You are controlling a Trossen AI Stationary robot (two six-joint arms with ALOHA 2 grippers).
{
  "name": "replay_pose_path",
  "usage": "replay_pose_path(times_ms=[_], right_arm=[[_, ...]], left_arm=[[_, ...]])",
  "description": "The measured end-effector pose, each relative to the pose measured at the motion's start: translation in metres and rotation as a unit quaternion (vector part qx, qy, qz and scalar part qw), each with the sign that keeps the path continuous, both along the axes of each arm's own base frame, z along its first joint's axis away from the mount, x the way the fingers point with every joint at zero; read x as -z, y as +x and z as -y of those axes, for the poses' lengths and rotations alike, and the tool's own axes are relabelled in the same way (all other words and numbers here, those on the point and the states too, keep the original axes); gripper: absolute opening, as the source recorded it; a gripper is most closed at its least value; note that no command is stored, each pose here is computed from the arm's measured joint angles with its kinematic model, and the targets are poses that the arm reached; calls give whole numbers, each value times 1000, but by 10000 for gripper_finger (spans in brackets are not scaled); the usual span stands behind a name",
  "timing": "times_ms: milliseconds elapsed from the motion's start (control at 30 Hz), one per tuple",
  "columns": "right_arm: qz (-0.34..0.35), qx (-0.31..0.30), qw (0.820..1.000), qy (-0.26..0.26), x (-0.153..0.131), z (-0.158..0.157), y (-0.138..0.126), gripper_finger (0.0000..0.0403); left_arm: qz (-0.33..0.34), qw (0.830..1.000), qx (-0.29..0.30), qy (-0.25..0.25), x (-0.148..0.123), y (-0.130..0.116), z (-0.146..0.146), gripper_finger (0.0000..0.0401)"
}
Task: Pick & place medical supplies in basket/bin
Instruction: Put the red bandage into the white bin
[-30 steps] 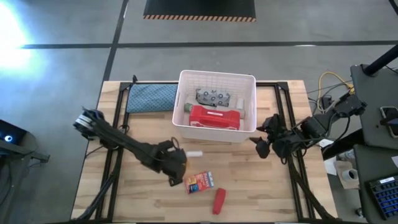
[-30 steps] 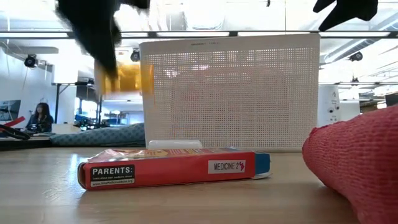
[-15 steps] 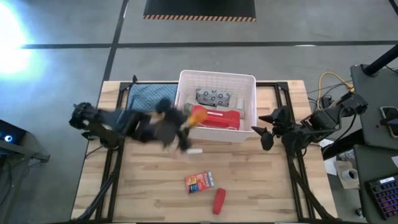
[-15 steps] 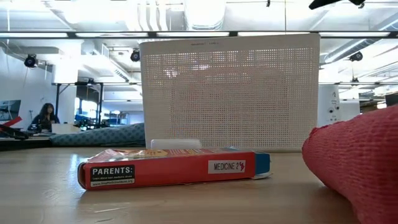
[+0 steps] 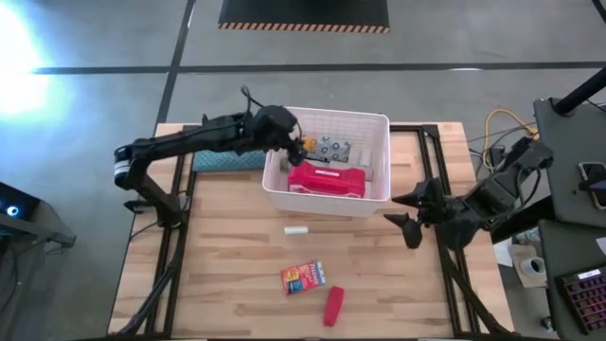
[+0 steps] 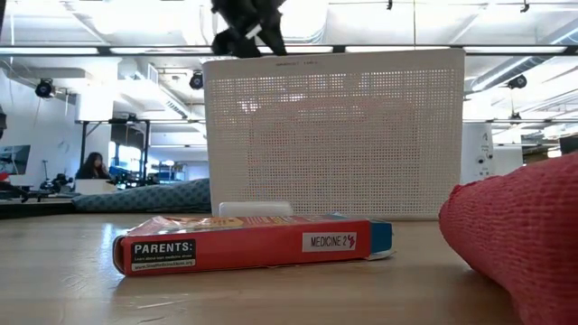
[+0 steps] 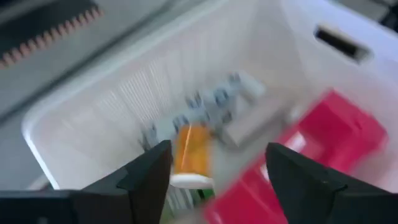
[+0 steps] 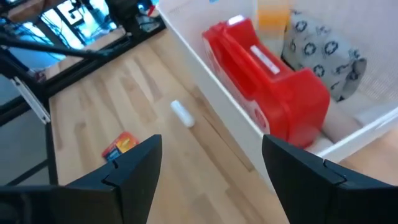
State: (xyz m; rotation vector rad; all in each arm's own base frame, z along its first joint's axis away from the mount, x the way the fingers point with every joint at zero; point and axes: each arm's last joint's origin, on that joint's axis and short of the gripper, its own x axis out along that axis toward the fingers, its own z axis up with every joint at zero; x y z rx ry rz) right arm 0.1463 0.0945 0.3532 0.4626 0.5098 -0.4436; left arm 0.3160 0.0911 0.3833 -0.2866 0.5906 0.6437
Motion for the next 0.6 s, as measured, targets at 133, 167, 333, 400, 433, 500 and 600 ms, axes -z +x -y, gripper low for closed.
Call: replay_pose_path(times_ms=[133,167,333,400,433,500,600], right_arm=[[-15,4,1000,1,7,-6,0,265],[-20,4,1000,-2,8,-7,1,265],[-52,-25,998,-11,13,-11,5,265],[-66,-37,997,-21,16,-14,7,265],[-73,-42,996,-27,18,-15,9,265],[-83,-50,994,-40,21,-17,11,265],[-97,-55,992,-51,26,-22,16,265]], left_arm=[[-15,999,30,-13,-7,-5,27,258],[-10,999,45,-11,-12,-6,37,260],[12,981,192,-23,-30,-11,109,261],[-9,969,246,-27,-21,-15,143,261],[-23,963,265,-33,-12,-17,158,261],[-48,957,280,-53,9,-20,184,262],[-71,958,263,-92,44,-29,213,262]])
